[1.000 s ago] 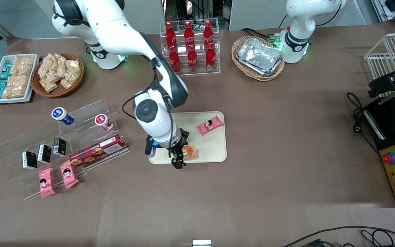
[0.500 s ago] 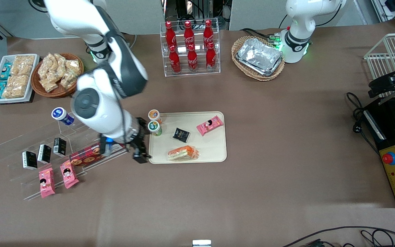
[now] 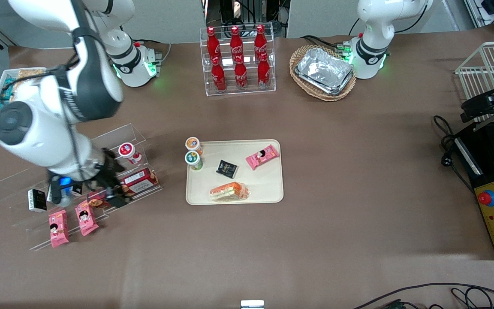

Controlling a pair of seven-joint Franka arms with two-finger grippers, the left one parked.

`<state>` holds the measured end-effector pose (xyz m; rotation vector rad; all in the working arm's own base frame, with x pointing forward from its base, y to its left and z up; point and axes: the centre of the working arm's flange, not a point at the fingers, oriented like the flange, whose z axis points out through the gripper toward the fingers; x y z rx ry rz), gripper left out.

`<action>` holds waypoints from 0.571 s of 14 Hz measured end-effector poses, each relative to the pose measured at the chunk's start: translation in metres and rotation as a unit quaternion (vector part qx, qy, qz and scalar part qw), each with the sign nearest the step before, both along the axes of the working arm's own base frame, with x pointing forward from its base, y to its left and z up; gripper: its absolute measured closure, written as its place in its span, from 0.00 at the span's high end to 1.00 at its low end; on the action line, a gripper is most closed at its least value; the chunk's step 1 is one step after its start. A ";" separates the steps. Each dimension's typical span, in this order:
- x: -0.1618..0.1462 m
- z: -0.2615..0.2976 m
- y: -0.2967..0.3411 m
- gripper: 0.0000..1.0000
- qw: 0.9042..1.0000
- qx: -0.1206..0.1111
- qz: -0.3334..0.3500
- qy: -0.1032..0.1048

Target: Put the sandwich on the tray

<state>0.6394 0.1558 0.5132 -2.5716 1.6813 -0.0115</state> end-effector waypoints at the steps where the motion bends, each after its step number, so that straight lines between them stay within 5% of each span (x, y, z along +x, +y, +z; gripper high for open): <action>1: 0.000 0.004 -0.013 1.00 1.000 -0.009 0.028 -0.005; 8: -0.001 0.014 -0.102 1.00 0.971 -0.044 0.235 -0.012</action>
